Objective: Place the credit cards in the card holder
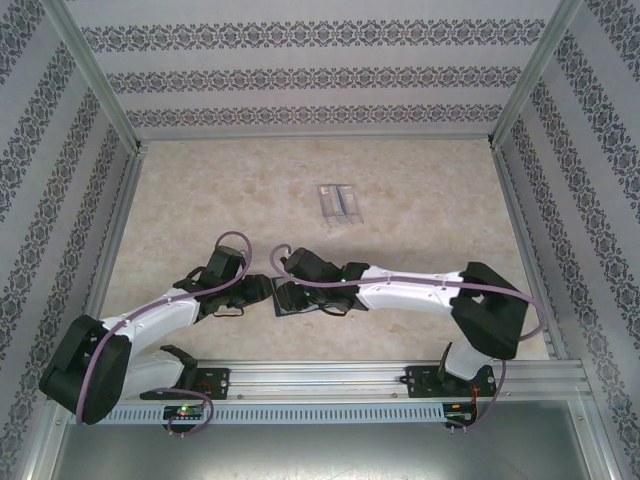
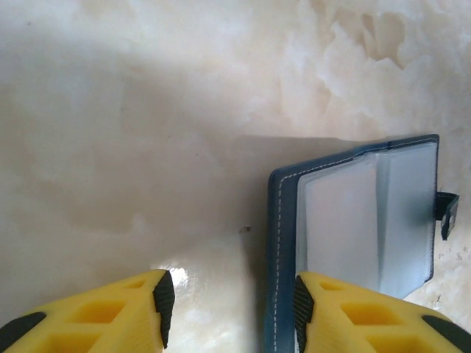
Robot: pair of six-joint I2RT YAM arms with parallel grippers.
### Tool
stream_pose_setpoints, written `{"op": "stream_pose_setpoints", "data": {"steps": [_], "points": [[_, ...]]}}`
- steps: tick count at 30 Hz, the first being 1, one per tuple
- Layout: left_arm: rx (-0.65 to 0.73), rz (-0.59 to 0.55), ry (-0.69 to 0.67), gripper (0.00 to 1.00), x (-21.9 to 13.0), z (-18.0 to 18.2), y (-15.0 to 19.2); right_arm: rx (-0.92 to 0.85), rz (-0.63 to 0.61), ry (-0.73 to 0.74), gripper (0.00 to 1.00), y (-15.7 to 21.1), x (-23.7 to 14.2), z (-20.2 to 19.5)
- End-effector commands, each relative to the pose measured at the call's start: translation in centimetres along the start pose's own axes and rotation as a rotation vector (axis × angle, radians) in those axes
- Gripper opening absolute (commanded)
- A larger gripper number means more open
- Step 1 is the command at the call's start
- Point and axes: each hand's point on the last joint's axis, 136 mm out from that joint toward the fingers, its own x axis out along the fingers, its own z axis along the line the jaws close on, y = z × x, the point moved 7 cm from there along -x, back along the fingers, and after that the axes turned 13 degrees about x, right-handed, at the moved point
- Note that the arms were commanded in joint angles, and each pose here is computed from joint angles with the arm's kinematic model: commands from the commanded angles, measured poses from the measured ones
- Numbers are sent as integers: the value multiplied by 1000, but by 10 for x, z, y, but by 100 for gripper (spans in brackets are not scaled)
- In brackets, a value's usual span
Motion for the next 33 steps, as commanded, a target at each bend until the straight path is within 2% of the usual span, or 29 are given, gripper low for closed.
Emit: {"op": "stream_pose_setpoints", "data": {"steps": [1, 4, 11, 18, 24, 28, 33], "points": [[7, 3, -12, 50, 0, 0, -6, -23, -90, 53, 40, -7, -10, -14], [12, 26, 19, 50, 6, -4, -8, -2, -57, 78, 37, -4, -4, -23], [7, 54, 26, 46, 21, -2, -7, 41, 2, 101, 23, 6, 32, -30], [-15, 57, 71, 43, 27, -3, -4, 38, 64, 140, 18, 20, 71, -32], [-7, 73, 69, 42, 33, -1, -4, 59, 38, 91, 22, 12, 62, -24], [-8, 85, 69, 39, 39, 1, -1, 76, -2, 48, 29, -3, 40, -20], [-9, 98, 90, 34, 46, 1, -1, 88, -90, 71, 35, -27, 9, -33]]}}
